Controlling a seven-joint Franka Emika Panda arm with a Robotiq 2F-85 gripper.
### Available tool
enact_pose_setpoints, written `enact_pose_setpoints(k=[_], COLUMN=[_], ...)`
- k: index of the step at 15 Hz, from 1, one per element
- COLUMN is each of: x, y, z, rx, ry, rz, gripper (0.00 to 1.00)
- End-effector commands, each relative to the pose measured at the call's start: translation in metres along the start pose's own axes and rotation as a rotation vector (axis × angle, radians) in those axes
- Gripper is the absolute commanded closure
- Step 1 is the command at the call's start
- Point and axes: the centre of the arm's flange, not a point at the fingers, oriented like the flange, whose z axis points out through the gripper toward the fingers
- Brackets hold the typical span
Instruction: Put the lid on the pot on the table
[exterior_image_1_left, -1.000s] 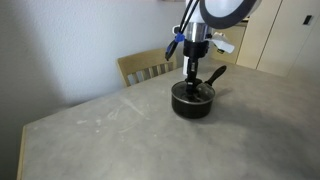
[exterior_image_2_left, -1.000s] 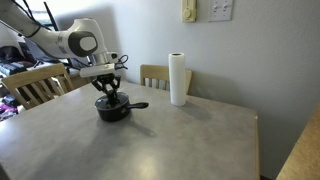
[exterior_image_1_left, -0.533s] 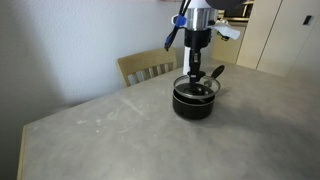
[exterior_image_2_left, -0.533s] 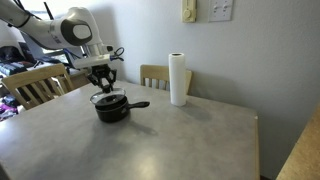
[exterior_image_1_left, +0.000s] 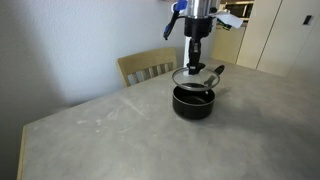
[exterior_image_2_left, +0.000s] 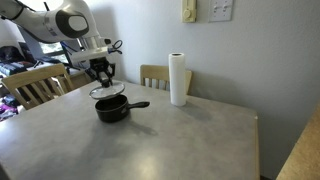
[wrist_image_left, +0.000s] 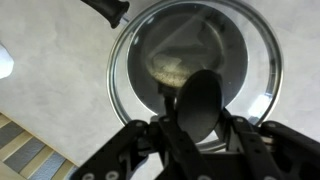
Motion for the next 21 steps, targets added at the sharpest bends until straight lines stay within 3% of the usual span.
enact_pose_setpoints(k=[1, 7, 12, 17, 21], x=[-0.016, -0.063, -0.137, -0.210, -0.251], y=[-0.001, 0.013, 0.049, 0.088, 0.109], z=[-0.014, -0.019, -0.022, -0.011, 0.021], rx=[-0.007, -0.027, -0.047, -0.078, -0.080], ry=[0.009, -0.021, -0.025, 0.026, 0.103], rz=[0.010, 0.026, -0.034, -0.084, -0.021], gripper=[0.86, 0.86, 0.86, 0.86, 0.86])
